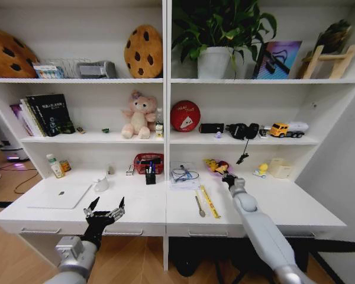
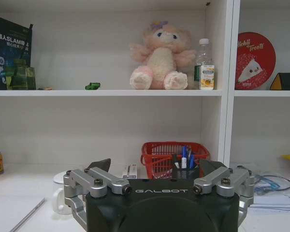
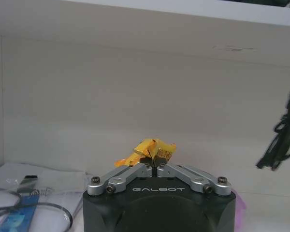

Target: Organize the objects on the table.

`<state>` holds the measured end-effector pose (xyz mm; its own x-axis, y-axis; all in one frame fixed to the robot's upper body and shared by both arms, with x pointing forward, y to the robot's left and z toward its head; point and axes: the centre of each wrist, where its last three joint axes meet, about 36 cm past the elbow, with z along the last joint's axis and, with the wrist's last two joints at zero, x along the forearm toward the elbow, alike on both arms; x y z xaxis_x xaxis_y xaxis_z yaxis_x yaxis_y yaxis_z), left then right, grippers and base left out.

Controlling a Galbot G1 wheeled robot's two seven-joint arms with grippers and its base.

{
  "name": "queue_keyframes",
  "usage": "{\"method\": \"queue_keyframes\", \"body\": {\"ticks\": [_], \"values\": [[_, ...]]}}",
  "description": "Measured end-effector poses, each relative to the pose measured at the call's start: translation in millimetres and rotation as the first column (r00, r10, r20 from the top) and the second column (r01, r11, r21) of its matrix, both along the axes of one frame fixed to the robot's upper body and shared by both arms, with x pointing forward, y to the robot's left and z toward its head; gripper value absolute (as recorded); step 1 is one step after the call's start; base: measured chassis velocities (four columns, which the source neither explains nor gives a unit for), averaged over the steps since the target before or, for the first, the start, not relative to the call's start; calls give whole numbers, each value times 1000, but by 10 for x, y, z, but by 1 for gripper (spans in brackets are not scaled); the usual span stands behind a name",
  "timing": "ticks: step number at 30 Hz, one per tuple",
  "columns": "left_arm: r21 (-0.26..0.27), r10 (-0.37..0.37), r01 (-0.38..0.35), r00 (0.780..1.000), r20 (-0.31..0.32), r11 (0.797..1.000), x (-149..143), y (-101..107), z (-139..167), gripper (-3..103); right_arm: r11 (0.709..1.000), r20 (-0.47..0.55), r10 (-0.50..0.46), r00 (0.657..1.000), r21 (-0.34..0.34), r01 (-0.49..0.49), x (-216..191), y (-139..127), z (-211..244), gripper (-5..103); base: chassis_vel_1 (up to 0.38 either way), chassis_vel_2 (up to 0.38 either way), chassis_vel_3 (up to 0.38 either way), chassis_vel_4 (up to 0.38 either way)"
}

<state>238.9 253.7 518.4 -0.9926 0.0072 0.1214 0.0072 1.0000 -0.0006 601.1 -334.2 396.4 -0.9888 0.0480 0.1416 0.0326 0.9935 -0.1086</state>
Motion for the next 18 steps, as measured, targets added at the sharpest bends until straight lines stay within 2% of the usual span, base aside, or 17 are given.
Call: {"method": "queue_keyframes", "body": {"ticks": [2, 6, 8, 14, 18], "values": [[0, 0, 0, 1000, 0, 1000, 0, 0, 0, 100, 1000, -16, -20, 1000, -11, 20, 230, 19, 70, 0, 0, 0, 0, 0], [0, 0, 0, 1000, 0, 1000, 0, 0, 0, 100, 999, -38, -49, 998, -16, 49, 382, -24, 169, 0, 0, 0, 0, 0], [0, 0, 0, 1000, 0, 1000, 0, 0, 0, 100, 996, -43, -88, 995, -26, 87, 555, -128, 269, 0, 0, 0, 0, 0], [0, 0, 0, 1000, 0, 1000, 0, 0, 0, 100, 988, -42, -150, 988, -44, 148, 827, -330, 480, 0, 0, 0, 0, 0], [0, 0, 0, 1000, 0, 1000, 0, 0, 0, 100, 986, -43, -161, 986, -42, 159, 880, -364, 529, 0, 0, 0, 0, 0]]}}
